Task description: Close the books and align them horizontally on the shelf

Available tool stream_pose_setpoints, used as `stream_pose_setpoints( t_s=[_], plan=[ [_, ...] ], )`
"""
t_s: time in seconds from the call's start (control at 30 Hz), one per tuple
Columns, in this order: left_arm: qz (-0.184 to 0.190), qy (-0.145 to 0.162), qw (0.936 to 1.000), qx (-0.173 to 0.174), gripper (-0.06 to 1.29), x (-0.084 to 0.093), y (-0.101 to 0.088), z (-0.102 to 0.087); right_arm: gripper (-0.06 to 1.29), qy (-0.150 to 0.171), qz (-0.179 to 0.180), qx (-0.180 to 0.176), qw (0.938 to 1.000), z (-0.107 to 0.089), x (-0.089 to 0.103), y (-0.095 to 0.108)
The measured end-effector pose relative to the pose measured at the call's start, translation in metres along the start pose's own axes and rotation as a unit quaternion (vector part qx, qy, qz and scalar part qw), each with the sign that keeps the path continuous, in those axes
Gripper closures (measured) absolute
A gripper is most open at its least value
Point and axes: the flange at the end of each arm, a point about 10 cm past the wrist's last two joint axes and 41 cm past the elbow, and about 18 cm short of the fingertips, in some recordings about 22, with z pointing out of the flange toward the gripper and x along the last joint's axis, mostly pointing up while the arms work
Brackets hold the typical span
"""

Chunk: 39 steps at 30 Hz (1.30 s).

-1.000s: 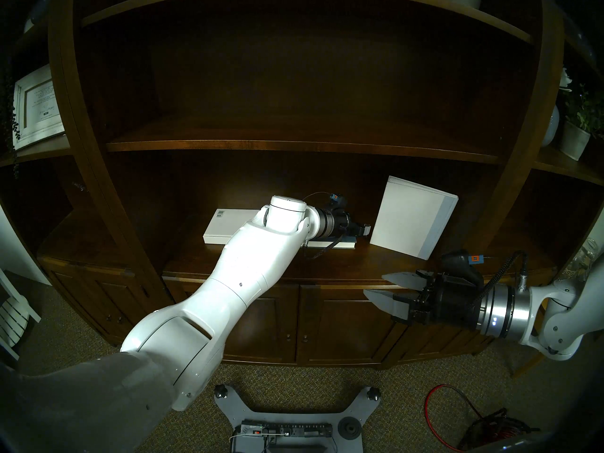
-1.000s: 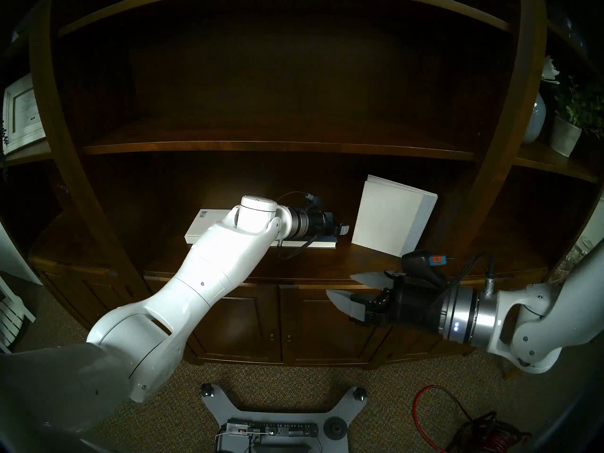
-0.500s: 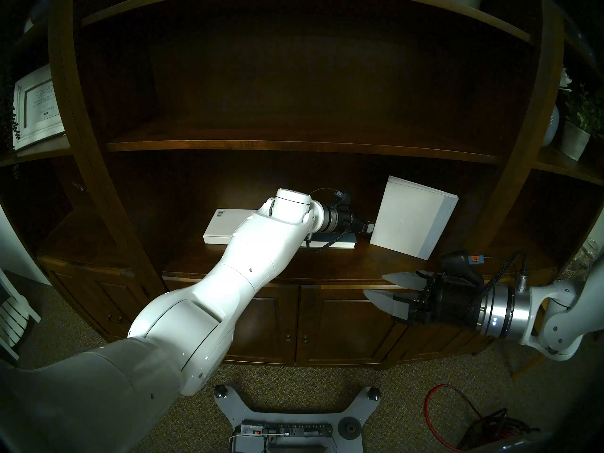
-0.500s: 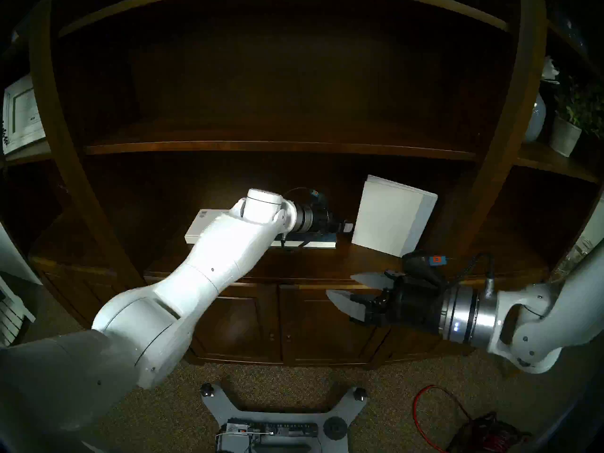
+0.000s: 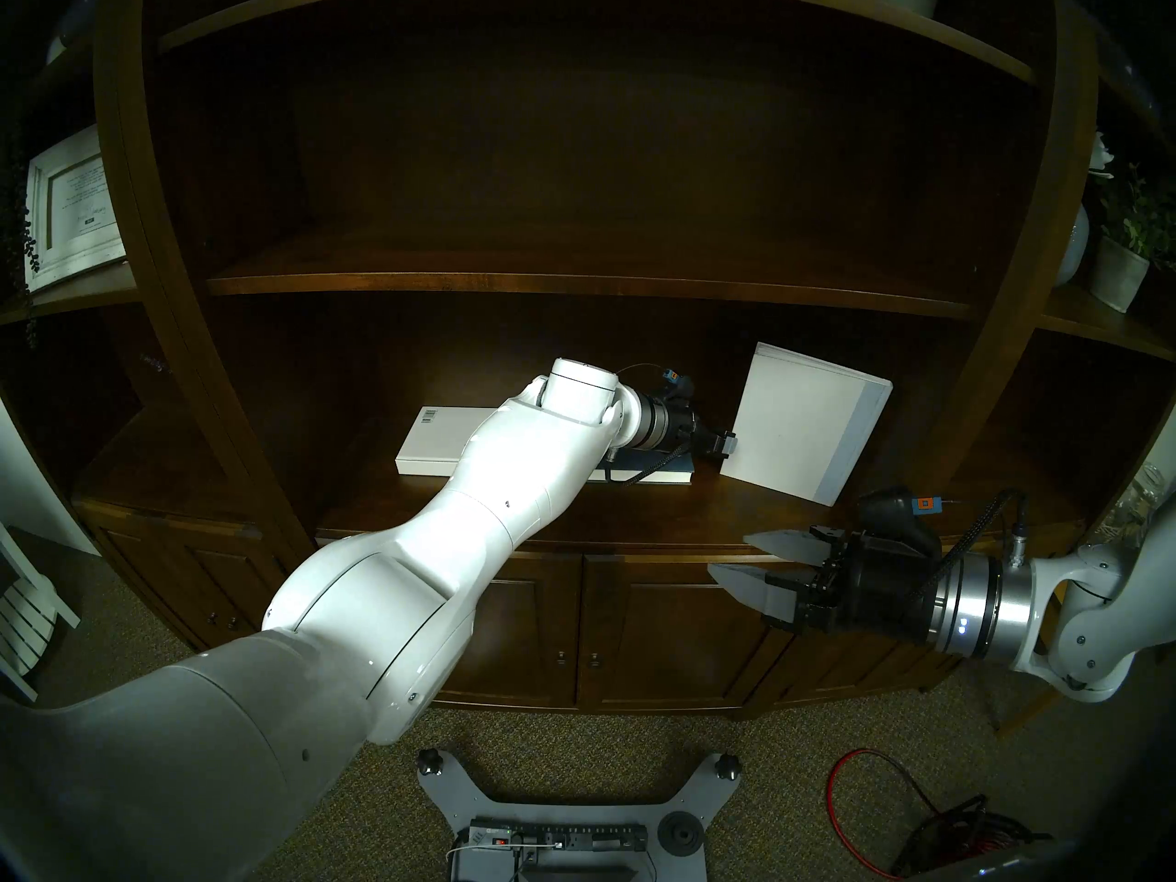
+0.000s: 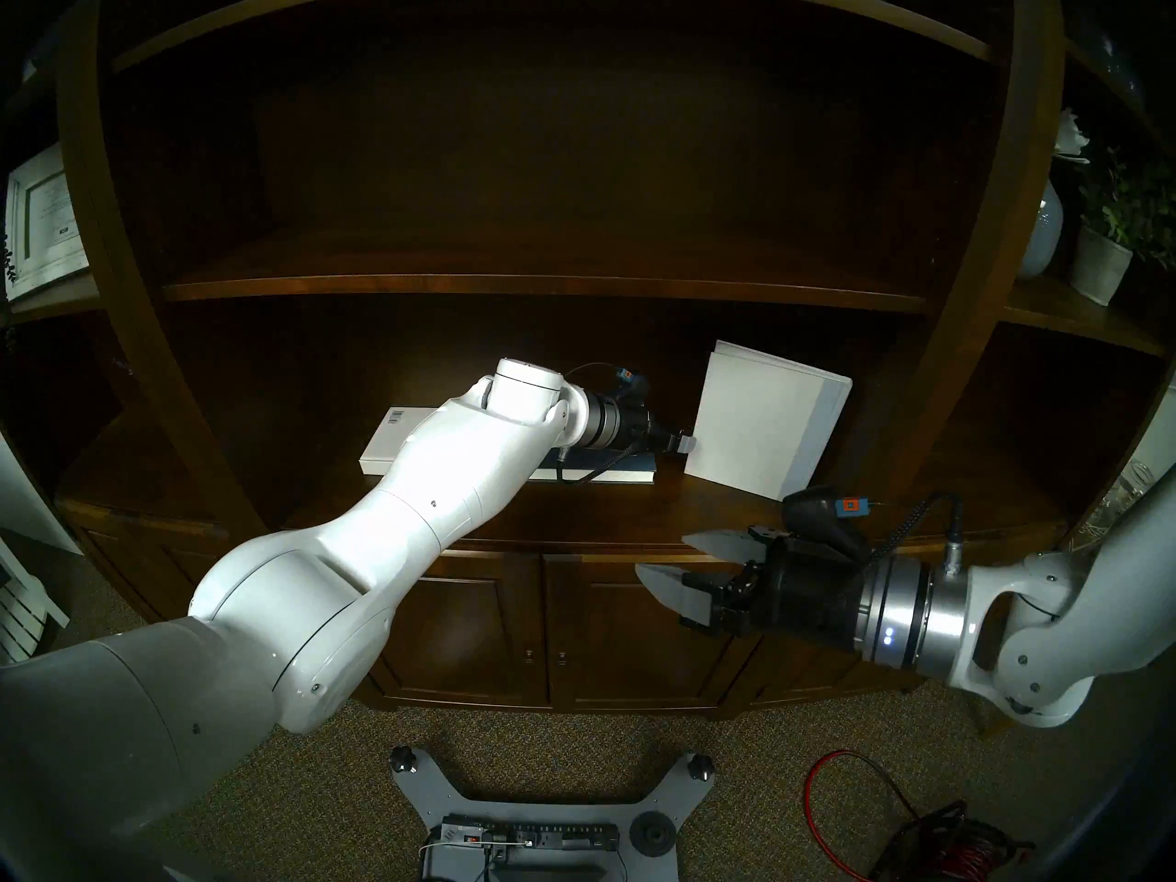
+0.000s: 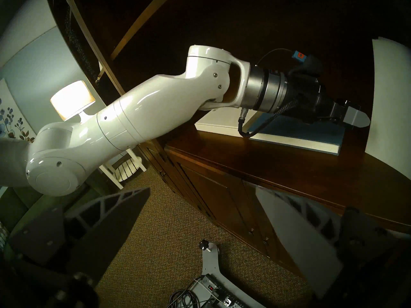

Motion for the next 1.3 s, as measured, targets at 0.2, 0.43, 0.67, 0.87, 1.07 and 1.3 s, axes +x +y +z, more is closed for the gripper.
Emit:
stream_pose_setpoints(
  t_s=[0.2, 0.43, 0.67, 0.87, 1.07, 1.3],
  plan=[
    [0.018, -0.009, 0.9997, -0.012, 0.00, 0.005, 0.012, 0.010, -0.01, 0.000, 0.000, 0.000, 1.0000, 0.000, 0.000, 0.000],
    [0.041, -0.014, 0.9987, -0.024, 0.00, 0.011, 0.026, 0.019, -0.01, 0.000, 0.000, 0.000, 1.0000, 0.000, 0.000, 0.000],
    [0.062, -0.020, 0.9974, -0.029, 0.00, 0.014, 0.032, 0.026, -0.01, 0.000, 0.000, 0.000, 1.0000, 0.000, 0.000, 0.000],
    [0.078, -0.023, 0.9963, -0.027, 0.00, 0.015, 0.031, 0.028, -0.01, 0.001, 0.001, 0.000, 1.0000, 0.000, 0.000, 0.000],
    [0.092, -0.026, 0.9951, -0.025, 0.00, 0.017, 0.030, 0.030, -0.01, 0.001, 0.001, 0.000, 1.0000, 0.000, 0.000, 0.000],
    [0.105, -0.025, 0.9940, -0.019, 0.00, 0.021, 0.025, 0.029, -0.01, 0.001, 0.001, 0.000, 1.0000, 0.000, 0.000, 0.000]
  ],
)
